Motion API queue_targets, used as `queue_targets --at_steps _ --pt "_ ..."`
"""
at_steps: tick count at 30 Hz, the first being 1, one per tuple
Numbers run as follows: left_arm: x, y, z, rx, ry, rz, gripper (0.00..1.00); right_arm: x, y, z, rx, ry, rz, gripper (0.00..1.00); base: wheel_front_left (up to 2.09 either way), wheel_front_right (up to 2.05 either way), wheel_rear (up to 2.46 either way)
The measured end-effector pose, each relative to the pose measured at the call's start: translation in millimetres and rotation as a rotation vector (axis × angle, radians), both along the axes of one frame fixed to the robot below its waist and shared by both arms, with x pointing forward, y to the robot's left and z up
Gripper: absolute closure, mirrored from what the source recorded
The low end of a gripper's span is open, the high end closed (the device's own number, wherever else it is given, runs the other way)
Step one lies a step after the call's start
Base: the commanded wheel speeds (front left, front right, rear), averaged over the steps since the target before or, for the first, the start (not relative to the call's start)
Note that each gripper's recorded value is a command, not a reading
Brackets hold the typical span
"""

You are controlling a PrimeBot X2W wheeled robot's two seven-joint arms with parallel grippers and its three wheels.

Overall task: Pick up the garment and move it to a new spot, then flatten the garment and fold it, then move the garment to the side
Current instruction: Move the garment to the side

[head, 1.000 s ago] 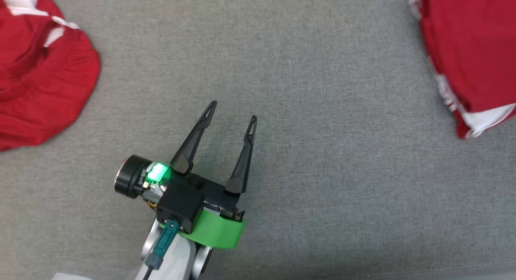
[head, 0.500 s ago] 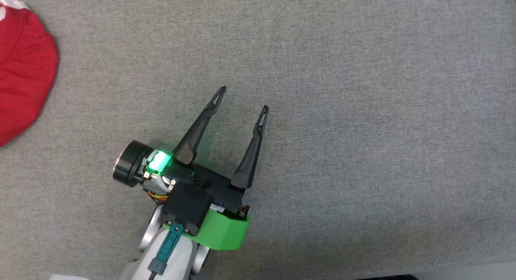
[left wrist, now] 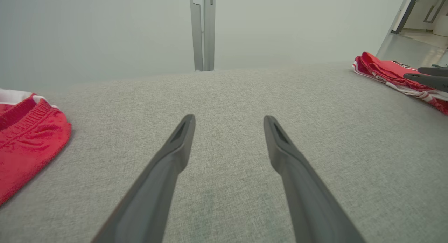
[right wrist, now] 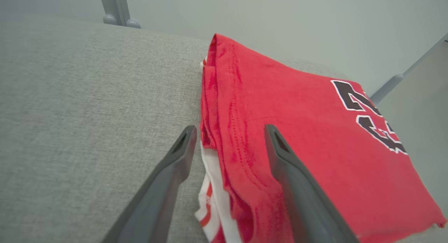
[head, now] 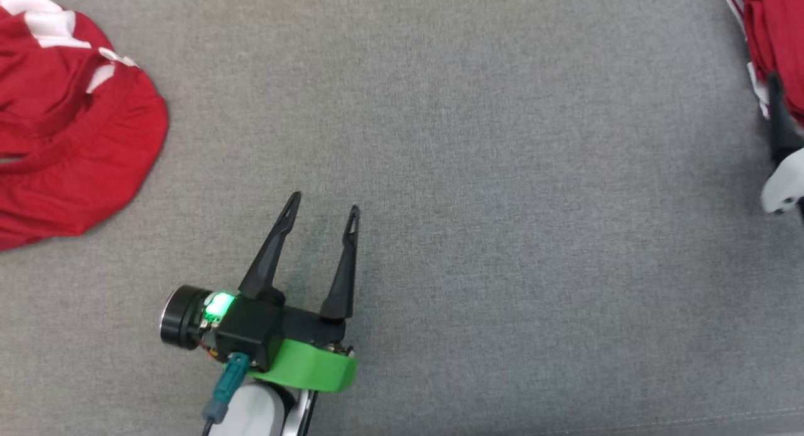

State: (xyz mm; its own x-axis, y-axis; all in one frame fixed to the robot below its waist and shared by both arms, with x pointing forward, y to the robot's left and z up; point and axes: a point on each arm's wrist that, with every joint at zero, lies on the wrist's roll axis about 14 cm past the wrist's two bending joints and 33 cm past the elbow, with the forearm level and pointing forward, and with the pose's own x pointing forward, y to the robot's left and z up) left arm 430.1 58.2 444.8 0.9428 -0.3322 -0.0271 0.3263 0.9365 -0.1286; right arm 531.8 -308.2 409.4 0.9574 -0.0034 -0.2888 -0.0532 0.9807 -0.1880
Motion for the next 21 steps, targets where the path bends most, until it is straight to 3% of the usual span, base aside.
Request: queue_targets --at_steps 3,6,13,21 --pt "-10.1 17.4 1.0 -0.029 0.032 0.064 0.00 -12.5 30.0 9.6 0.072 -0.037 0.035 0.00 0.00 0.00 0.00" --pt "-19.5 32.7 7.4 -0.044 0.036 0.119 0.00 -19.8 60.4 42.2 0.151 -0.152 0.069 0.00 0.00 0.00 0.00" --pt "-49.8 60.0 24.7 -0.032 0.007 0.205 0.00 -76.2 115.9 87.7 0.298 -0.321 0.090 0.00 0.00 0.00 0.00" --pt "-79.2 69.6 49.3 0.002 -0.074 0.223 0.00 -129.6 146.8 120.0 0.331 -0.411 0.138 0.00 0.00 0.00 0.00"
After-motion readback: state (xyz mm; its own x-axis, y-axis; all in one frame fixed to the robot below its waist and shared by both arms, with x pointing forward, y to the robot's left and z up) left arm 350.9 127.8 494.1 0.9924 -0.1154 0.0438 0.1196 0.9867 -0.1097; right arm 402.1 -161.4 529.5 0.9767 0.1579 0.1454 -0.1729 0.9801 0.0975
